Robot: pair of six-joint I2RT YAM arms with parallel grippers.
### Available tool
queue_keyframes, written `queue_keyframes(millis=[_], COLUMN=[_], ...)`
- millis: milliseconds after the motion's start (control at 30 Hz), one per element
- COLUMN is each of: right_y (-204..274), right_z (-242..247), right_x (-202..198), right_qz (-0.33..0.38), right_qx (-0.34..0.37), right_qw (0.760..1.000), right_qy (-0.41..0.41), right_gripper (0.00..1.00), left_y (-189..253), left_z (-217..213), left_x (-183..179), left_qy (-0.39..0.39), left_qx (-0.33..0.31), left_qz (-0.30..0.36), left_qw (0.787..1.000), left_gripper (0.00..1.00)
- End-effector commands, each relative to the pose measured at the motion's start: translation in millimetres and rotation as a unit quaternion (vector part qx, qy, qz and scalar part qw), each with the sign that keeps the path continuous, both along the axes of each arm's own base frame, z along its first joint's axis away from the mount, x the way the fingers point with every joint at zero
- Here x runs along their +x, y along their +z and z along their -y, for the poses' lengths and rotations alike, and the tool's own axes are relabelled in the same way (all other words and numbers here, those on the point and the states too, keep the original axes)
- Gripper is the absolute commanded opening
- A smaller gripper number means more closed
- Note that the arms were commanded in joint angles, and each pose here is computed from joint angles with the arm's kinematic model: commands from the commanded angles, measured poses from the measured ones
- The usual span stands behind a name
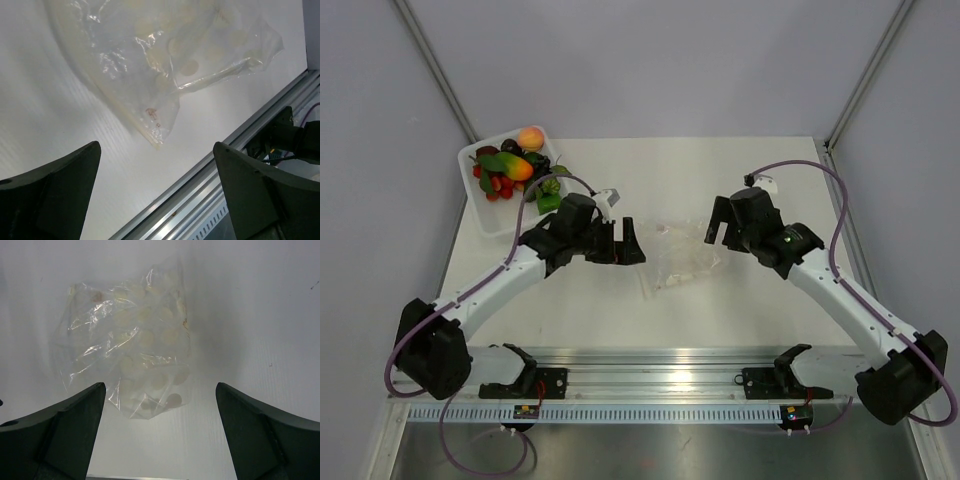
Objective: Place the food in the zip-top bag and seal the zipper
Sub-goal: Adjust the zipper food storage bag at the center of the board, then pick up the zipper food storage bag at the center of the board.
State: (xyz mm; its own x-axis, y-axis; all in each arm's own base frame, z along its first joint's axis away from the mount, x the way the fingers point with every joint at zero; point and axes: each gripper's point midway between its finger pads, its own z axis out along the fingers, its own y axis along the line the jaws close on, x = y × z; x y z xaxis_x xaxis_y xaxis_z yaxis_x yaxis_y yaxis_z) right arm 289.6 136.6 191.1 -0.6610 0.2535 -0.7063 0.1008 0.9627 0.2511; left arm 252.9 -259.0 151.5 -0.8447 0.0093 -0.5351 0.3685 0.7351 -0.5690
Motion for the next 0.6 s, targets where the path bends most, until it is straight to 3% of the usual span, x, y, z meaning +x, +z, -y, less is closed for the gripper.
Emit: queue_keyframes(millis=[0, 167, 233, 333, 367, 433, 467, 567], right_y=[19, 54, 69, 50, 22, 26, 1, -12], right_z=[-9, -74, -106, -140, -148, -165, -168, -183], right_x=[8, 1, -6, -1, 2, 8, 9, 18], right_qz=[0.018, 0.053, 0.072, 0.059, 0.026, 0.035, 0.007, 0.010], right_qx=[-0.032, -0.019, -0.031, -0.111, -0.155, -0.191, -0.236, -0.303], right_qw=[0.999, 0.992, 0.986, 0.978, 0.972, 0.964, 0.954, 0.935], right_qy=[0.022, 0.112, 0.149, 0.167, 0.176, 0.181, 0.186, 0.186], right_gripper=[1.00, 0.99, 0.99, 0.99, 0.99, 0.99, 1.00, 0.99], left_y=[34, 47, 43, 36, 33, 35, 34, 30], left_z=[-39, -90, -124, -160, -167, -185, -190, -211], left_x=[14, 21, 22, 18, 14, 12, 10, 2], left_qy=[0.059, 0.160, 0.222, 0.300, 0.316, 0.360, 0.370, 0.417], left_qx=[0.049, 0.000, 0.007, 0.037, 0.045, 0.055, 0.061, 0.085], left_qz=[0.057, 0.026, 0.020, 0.013, 0.006, 0.005, 0.004, -0.006], left_qw=[0.995, 0.987, 0.975, 0.953, 0.948, 0.931, 0.927, 0.905], left_gripper=[0.99, 0.99, 0.99, 0.99, 0.99, 0.99, 0.99, 0.99])
